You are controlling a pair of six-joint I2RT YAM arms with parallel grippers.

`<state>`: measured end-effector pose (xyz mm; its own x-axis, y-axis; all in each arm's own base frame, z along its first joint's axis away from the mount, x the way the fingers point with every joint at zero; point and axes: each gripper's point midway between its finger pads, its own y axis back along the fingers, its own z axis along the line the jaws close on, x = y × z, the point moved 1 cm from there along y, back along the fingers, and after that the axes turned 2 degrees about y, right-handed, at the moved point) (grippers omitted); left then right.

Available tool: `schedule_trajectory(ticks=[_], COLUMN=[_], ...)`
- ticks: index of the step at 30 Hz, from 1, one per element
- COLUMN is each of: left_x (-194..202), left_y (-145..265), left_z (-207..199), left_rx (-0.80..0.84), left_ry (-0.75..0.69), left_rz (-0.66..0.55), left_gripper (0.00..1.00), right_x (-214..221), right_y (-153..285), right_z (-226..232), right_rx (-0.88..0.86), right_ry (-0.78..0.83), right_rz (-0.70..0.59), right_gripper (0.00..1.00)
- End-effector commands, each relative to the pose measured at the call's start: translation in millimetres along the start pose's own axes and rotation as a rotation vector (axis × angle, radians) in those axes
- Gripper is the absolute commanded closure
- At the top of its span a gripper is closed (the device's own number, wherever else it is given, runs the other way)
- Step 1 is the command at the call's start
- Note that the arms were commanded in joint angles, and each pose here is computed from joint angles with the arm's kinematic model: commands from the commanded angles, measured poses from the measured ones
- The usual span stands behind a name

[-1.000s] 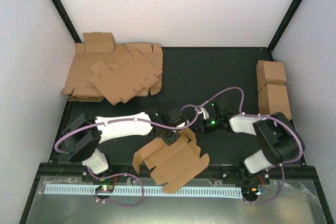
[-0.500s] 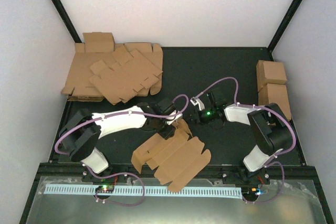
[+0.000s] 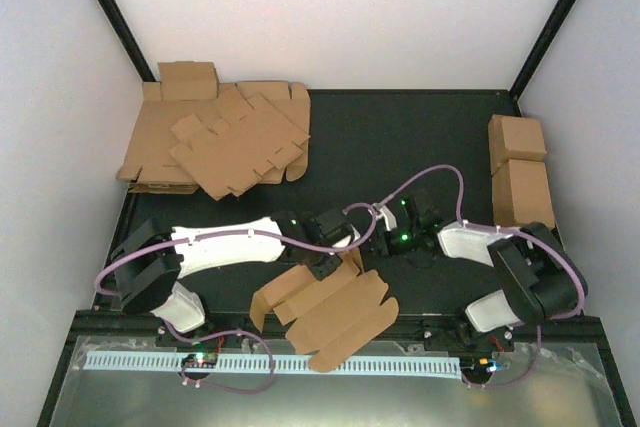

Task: Fold the paper box

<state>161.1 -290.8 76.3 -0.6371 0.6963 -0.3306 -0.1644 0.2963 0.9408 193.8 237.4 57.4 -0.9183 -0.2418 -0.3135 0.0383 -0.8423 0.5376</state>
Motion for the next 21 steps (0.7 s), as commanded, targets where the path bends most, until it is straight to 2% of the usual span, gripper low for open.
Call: schedule_trajectory(ticks=[1,12,21], left_x=[-10,-5,-7], left_y=[12,9,5], left_z=[3,0,-13], left_rx=[-0.191,-0.403,-0.305], left_ry=[-0.037,-0.116,-0.142], left_rz=[-0.029,-0.001,-0.024], left_gripper=[0.59,0.58,0.58], right_x=[-1,22,26], right_y=[3,6,-1], right_z=[9,10,22], right_rx=[0.026,0.102,0.101], right_ry=[0.089,0.153,0.3], right_rz=[-0.084,-0.215,-0.328], right_gripper=[0.56,0.53,0.43])
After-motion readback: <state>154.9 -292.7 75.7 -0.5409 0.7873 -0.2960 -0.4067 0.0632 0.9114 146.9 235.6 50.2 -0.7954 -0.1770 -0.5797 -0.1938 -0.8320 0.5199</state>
